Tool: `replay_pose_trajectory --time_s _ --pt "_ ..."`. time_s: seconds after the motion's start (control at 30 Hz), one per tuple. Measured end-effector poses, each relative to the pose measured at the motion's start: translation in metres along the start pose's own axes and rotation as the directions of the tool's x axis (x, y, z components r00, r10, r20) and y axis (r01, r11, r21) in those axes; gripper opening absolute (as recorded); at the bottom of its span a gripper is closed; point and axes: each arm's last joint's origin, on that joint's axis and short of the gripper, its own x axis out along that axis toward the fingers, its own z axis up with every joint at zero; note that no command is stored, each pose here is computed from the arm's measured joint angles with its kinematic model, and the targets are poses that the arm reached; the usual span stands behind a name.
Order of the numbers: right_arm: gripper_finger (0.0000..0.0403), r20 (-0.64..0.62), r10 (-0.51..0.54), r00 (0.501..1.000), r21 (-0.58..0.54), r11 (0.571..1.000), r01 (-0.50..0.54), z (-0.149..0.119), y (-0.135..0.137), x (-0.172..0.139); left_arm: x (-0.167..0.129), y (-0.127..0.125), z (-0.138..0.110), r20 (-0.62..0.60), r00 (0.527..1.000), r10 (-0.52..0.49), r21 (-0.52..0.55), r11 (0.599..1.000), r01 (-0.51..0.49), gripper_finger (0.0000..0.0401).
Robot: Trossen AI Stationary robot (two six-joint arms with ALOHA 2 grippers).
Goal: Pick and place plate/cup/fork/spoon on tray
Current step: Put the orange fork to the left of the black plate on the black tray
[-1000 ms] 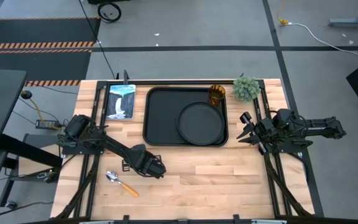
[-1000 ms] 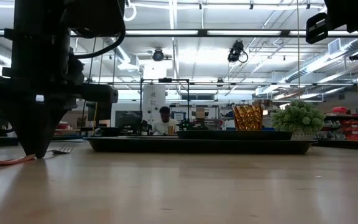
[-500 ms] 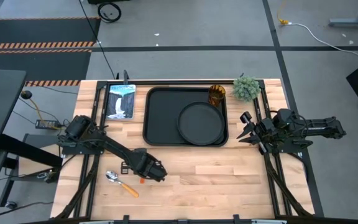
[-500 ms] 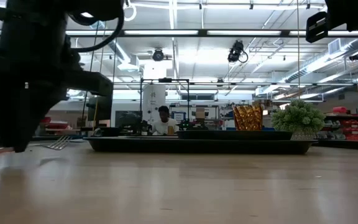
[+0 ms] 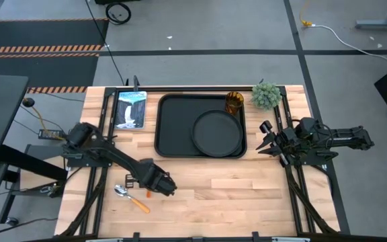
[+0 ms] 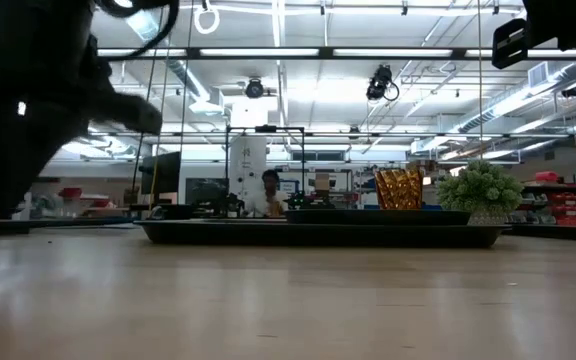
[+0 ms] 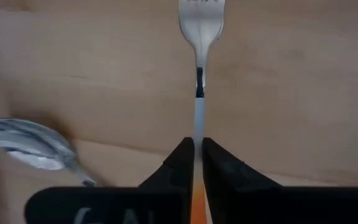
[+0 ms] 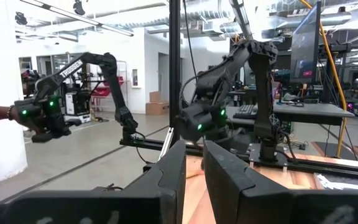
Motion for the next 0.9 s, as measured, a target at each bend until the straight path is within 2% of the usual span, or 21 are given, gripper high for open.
replay_pose_trajectory --time_s 0.17,0.33,0.47,0.7,0.9 --pt "0.0064 0.0 0.0 1.0 0.0 1.0 0.0 0.0 0.0 0.0 -0.024 0.009 0.018 0.083 0.995 -0.06 -0.062 0.996 0.065 0.0028" --pt "0.0064 0.001 0.0 1.0 0.0 1.0 0.0 0.0 0.0 0.0 -0.032 0.0 0.045 0.18 0.975 -0.132 -0.083 0.985 0.149 0.0031" --pt "0.0064 0.0 0.0 1.0 0.0 1.0 0.0 0.0 0.0 0.0 -0.033 -0.017 0.076 0.222 0.961 -0.165 -0.052 0.982 0.181 0.003" --pt "0.0064 0.001 -0.003 1.0 0.0 1.0 0.003 0.0 0.0 0.0 -0.032 -0.045 0.146 0.27 0.931 -0.244 0.007 0.968 0.251 0.003" --pt "0.0064 0.0 -0.011 1.0 -0.001 1.0 0.011 0.0 0.0 0.0 -0.021 -0.069 0.193 0.281 0.898 -0.339 0.066 0.94 0.335 0.003"
